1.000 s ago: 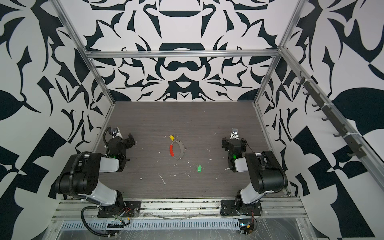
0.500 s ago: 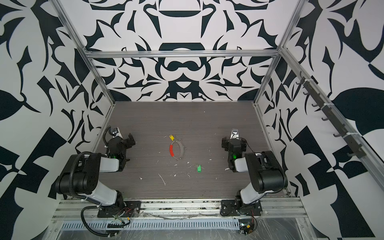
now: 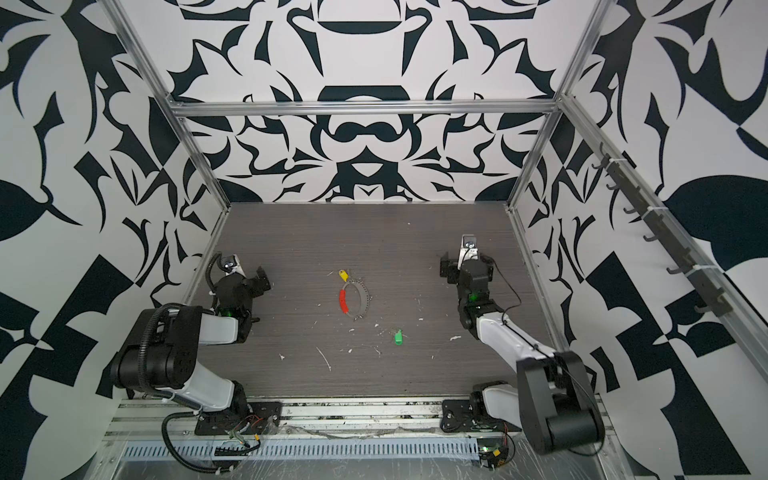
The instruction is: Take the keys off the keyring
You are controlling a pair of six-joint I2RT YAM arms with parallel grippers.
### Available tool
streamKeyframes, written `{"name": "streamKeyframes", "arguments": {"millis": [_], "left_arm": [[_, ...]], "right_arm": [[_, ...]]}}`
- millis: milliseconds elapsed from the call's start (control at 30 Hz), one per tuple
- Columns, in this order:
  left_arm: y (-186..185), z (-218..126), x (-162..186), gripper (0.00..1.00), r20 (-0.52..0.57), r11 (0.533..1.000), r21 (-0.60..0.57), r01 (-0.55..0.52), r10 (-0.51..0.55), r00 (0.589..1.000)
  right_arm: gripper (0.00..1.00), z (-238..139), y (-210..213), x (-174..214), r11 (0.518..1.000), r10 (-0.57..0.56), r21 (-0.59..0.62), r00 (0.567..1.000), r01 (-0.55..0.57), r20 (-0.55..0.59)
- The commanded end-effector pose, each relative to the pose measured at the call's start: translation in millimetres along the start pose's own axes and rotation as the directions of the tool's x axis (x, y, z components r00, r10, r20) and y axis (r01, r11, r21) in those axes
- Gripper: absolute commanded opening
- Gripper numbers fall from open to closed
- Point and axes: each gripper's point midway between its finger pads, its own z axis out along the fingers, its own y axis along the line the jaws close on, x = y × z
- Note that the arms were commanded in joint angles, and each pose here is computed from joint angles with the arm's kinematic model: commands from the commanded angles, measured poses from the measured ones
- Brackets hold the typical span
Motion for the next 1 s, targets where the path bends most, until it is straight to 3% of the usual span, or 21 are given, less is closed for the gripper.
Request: {"name": "streamKeyframes", "arguments": {"millis": [0, 300, 467, 567, 967], "left_arm": [[-2.1, 0.0, -7.7, 0.99, 0.030, 1.000, 0.007, 0.009, -0.009, 0.999], [-1.9, 0.2, -7.7, 0.99, 0.030, 1.000, 0.006, 0.008, -0.009, 1.000], [-2.1, 0.0, -7.8, 0.99, 0.031, 1.000, 0.007, 0.008, -0.008, 0.999], [-2.0, 0.1, -7.8, 0.99, 0.030, 1.000, 0.007, 0.008, -0.009, 0.999], [-2.0, 0.2, -7.8, 0.99, 0.030, 1.000, 0.006, 0.009, -0.009, 0.999]], "right_arm": [[1.00, -9.6, 4.3, -14.4, 0.999, -0.025, -0.035, 1.000, 0.025, 0.001], [1.00, 2.5, -4.5, 73.9, 0.998, -0.050, 0.021, 0.997, 0.051, -0.057], [0.99, 22.6, 11.3, 107.1, 0.996, -0.081, -0.049, 0.994, 0.077, -0.078], [1.00, 28.5, 1.2, 109.4, 0.999, -0.040, -0.024, 0.990, 0.037, -0.133], [1.00, 29.0, -0.1, 110.0, 0.999, -0.023, -0.034, 0.991, 0.019, -0.132]]}}
